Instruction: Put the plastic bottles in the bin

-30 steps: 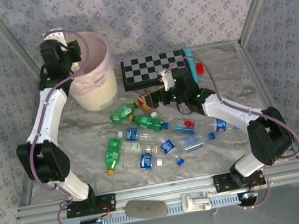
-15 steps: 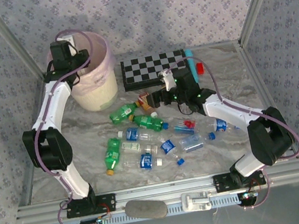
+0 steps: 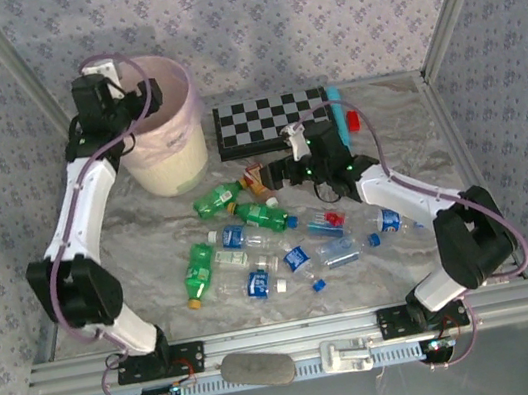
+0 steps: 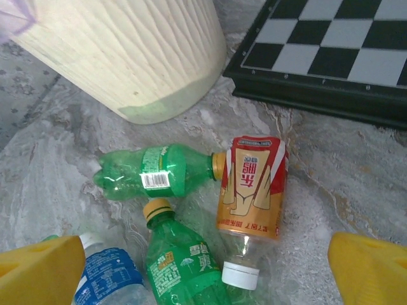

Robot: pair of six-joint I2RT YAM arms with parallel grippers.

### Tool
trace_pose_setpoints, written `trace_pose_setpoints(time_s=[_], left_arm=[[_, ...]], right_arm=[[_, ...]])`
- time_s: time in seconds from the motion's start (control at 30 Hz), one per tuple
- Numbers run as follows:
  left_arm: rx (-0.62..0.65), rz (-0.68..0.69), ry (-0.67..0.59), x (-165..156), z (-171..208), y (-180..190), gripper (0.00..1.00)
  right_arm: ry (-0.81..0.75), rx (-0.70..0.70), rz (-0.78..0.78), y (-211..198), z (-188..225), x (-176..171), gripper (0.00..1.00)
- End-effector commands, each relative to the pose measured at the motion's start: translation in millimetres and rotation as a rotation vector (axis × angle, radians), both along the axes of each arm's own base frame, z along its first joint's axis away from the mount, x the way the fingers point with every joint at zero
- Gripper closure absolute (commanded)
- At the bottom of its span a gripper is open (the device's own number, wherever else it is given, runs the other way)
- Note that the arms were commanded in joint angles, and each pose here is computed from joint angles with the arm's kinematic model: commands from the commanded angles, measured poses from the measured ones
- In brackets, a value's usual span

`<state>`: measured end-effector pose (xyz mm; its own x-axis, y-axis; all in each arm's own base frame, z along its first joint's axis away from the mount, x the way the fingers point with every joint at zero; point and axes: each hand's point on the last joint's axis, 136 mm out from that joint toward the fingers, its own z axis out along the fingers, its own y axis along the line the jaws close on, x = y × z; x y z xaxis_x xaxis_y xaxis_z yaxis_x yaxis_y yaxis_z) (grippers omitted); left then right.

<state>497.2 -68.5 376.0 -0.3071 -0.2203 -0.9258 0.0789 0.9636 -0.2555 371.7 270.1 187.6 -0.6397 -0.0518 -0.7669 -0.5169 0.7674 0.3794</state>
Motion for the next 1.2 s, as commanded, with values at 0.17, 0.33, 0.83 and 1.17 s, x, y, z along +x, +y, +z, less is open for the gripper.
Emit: trace_pose_setpoints(time_s=[0.17, 0.33, 0.83, 1.17], left_arm=[[-0.177, -0.191, -0.170, -82.8, 23.9, -54.0, 0.05], [-0.232, -0.268, -0.117, -120.6, -15.8, -81.9, 0.00], [-0.288, -0.350, 0.116, -173.9, -132.2, -132.8, 0.00], [-0.260, -0.245, 0.195, -174.0, -173.3, -116.1, 0.00]], right_arm=[[0.166, -0.056, -0.040, 18.0, -33.7, 25.5, 0.01], [0.253, -0.107, -0.073, 27.9, -62.1, 44.7, 0.05], [0.317, -0.313, -0.123, 46.4, -118.2, 80.1, 0.08], [0.355, -0.409, -0.165, 40.8, -139.8, 91.3, 0.15]])
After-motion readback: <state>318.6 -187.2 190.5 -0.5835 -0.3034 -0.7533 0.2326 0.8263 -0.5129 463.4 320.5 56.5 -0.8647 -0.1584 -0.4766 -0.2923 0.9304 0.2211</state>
